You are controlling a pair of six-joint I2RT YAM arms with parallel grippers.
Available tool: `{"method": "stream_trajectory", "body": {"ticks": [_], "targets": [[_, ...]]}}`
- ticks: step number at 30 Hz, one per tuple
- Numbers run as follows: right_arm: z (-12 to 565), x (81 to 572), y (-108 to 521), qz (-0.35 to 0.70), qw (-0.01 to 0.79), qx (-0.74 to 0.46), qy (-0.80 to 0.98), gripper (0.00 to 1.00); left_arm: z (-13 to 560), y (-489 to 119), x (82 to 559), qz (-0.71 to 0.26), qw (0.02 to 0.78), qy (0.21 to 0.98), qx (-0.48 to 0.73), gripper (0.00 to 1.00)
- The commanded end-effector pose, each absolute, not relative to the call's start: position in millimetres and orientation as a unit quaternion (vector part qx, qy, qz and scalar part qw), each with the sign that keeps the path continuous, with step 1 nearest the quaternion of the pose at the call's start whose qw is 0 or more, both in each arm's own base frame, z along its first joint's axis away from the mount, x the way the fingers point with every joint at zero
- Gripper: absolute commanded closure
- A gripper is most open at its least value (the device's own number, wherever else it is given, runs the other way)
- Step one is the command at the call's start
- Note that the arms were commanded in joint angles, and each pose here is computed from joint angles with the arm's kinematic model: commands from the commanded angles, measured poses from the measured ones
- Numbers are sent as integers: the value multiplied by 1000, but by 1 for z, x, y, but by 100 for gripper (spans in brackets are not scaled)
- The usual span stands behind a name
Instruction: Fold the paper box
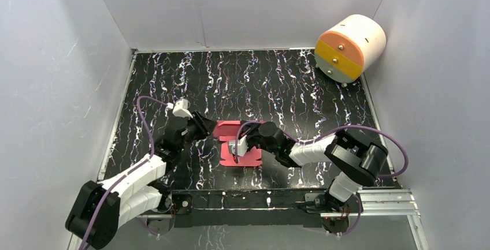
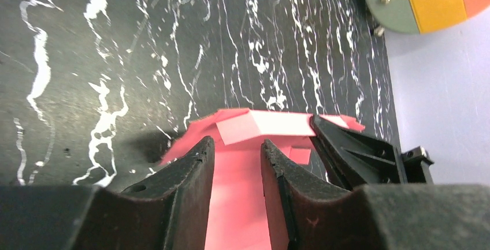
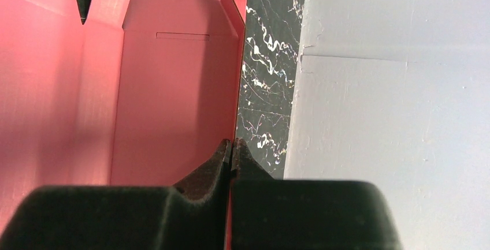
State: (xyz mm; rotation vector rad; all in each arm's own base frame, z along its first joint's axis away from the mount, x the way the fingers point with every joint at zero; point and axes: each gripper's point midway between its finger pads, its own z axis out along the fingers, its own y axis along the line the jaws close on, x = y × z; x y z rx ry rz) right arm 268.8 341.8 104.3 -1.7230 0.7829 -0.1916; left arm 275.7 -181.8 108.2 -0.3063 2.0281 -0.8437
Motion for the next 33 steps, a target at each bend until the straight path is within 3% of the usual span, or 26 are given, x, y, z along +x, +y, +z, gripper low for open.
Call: {"method": "stream_trajectory", "body": {"ticks": [1, 12, 33], "targets": [[124, 268, 344, -92, 605, -724, 317, 100, 118, -150, 288, -282, 494, 807, -160, 66], [121, 267, 341, -95, 594, -732, 319, 100, 106, -155, 297, -313, 508, 797, -87, 61], [120, 267, 345, -92, 588, -741, 312, 100, 78, -168, 299, -296, 509, 808, 25, 64]]}}
